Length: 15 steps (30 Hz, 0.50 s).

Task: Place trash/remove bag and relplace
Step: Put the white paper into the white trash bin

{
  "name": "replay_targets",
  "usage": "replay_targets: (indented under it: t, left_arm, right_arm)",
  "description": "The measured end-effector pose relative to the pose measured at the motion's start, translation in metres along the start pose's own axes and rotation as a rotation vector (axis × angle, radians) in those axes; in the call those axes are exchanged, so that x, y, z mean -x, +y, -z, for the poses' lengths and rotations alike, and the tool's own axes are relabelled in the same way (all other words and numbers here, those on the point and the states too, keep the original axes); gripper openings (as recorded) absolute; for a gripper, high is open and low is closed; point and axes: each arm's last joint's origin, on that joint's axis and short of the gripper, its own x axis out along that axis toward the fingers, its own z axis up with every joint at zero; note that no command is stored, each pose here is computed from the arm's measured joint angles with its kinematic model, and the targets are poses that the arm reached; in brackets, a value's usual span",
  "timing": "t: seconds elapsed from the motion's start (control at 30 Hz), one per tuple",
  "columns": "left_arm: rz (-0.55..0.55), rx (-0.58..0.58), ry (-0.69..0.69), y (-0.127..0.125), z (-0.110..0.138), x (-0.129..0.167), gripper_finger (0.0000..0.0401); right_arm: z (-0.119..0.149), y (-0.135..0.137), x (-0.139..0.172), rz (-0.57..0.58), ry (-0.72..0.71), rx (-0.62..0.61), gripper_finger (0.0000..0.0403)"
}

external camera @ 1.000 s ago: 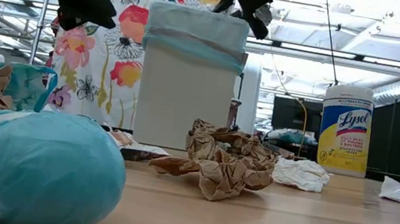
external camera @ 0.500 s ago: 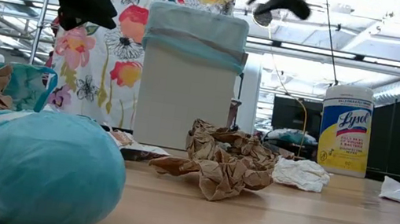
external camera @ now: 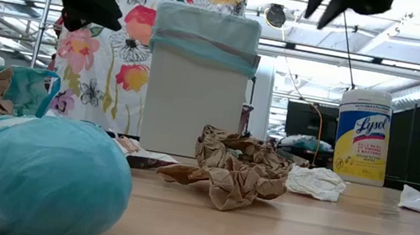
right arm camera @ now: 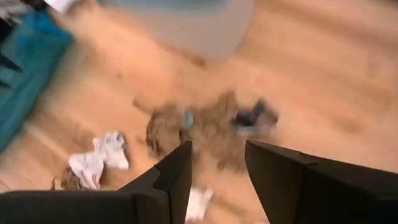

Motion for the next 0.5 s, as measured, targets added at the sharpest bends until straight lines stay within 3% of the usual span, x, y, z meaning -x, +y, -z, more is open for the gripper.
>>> replay_targets:
  t: [0.33, 0.5]
  left_arm:
    - [0.006, -0.027, 0.06, 0.001, 0.005, 0.0, 0.0109]
    - [0.023, -0.027, 0.068, 0.001, 0.005, 0.0, 0.0109]
  right_arm:
    - [0.105, -0.003, -0.034, 0.162, 0.076, -0.273, 0.0139]
    - [0.149, -0.012, -0.051, 0.178, 0.113, -0.422, 0.0139]
